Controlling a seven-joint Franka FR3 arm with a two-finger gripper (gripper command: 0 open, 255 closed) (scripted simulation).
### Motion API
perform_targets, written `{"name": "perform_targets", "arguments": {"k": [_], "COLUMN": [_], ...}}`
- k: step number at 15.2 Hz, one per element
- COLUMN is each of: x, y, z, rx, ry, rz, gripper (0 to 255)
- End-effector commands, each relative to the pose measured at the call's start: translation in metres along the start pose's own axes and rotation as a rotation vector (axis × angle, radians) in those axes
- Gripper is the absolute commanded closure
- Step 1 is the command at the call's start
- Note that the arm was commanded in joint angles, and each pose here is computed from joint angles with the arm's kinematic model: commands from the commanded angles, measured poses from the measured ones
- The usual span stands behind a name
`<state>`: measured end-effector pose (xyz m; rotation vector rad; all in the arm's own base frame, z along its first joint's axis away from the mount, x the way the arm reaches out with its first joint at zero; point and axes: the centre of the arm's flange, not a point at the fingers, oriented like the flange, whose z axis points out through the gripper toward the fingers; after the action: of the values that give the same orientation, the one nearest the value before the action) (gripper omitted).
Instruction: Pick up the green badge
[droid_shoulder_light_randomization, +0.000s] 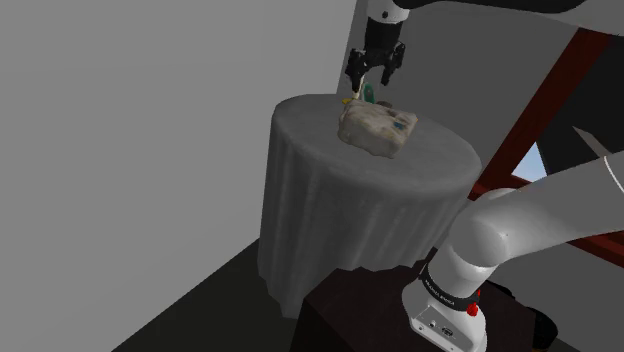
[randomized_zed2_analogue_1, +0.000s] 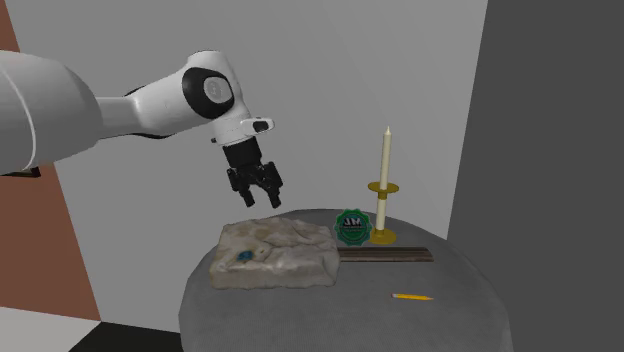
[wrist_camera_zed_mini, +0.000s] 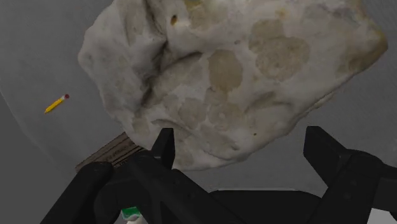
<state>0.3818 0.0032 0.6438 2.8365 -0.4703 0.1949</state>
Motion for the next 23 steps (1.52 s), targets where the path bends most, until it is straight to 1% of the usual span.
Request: {"name": "perform_targets", "arguments": {"k": [1,7,13,14,21,23], "x": [0.029,0.113,0.186,0.190,0.183,0.183], "y": [-0.004,0.007,0.049,0.052,0.043,0.043], "z": [0.010,0.039,0.068,0.070,0.108,0.108], "rx": [-0.051,-0.204,-0.357,-0.366,-0.366,-0.366], "ry": [-0.021,-0.085,-0.149,-0.153,-0.153,-0.153], "rz": [0.116,0.442,0.768,0.788,0.788,0.788], "gripper": [0,0,0,0,0,0]}}
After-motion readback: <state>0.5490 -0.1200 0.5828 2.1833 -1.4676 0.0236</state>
